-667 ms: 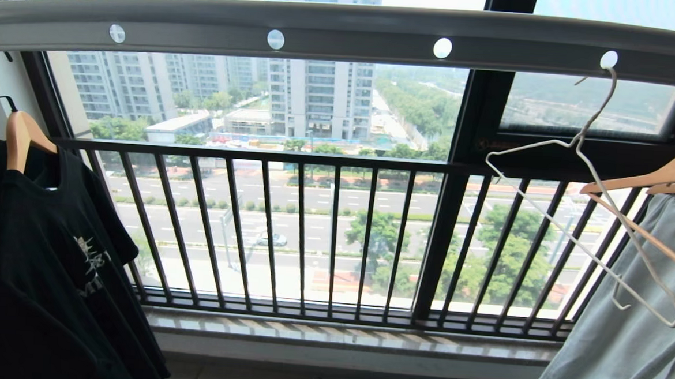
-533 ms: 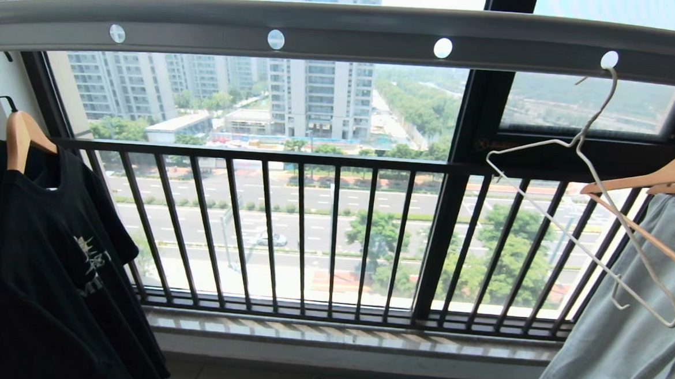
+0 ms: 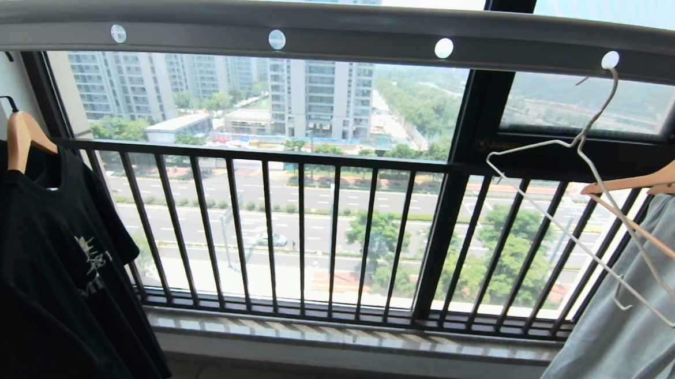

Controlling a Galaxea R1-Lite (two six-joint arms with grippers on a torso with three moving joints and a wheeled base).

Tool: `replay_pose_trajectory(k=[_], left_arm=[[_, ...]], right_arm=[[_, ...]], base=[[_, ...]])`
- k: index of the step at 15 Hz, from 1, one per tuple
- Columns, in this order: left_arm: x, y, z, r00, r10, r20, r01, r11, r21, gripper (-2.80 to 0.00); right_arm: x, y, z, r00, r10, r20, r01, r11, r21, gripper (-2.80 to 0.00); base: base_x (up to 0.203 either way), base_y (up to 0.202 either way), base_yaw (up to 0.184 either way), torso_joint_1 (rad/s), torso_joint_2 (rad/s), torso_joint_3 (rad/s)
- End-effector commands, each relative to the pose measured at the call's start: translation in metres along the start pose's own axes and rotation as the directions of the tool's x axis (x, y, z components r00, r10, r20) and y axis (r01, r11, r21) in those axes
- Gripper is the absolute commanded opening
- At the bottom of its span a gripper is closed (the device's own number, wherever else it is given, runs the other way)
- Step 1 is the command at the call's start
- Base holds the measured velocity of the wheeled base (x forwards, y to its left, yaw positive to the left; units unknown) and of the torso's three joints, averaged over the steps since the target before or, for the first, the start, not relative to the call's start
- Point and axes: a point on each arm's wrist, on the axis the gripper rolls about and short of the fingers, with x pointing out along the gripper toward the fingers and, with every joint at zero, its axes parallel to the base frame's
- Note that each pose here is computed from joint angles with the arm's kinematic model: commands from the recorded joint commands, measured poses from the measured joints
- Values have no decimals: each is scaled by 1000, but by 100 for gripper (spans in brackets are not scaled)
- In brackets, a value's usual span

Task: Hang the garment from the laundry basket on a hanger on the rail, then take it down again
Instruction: Pick up the clothes rack on the clothesline

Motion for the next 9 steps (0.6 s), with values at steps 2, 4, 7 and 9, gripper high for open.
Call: replay_pose_trajectory(k=[2, 4, 7, 9], left_arm=[[0, 0, 0, 1000, 1, -1, -1, 1000, -1, -280], [0, 0, 0, 1000, 1, -1, -1, 1000, -1, -280], [0, 0, 0, 1000, 1, -1, -1, 1000, -1, -280], [0, 0, 0, 1000, 1, -1, -1, 1000, -1, -280]], right_arm=[[0, 0, 0, 1000, 1, -2, -1, 1000, -1, -280], [0, 0, 0, 1000, 1, -2, -1, 1000, -1, -280], [0, 0, 0, 1000, 1, -2, -1, 1000, 0, -280], [0, 0, 0, 1000, -2, -1, 2, 1000, 3, -280]], base=[[0, 0, 0, 0, 0, 0], [0, 0, 0, 0, 0, 0], [0, 0, 0, 0, 0, 0], [0, 0, 0, 0, 0, 0]])
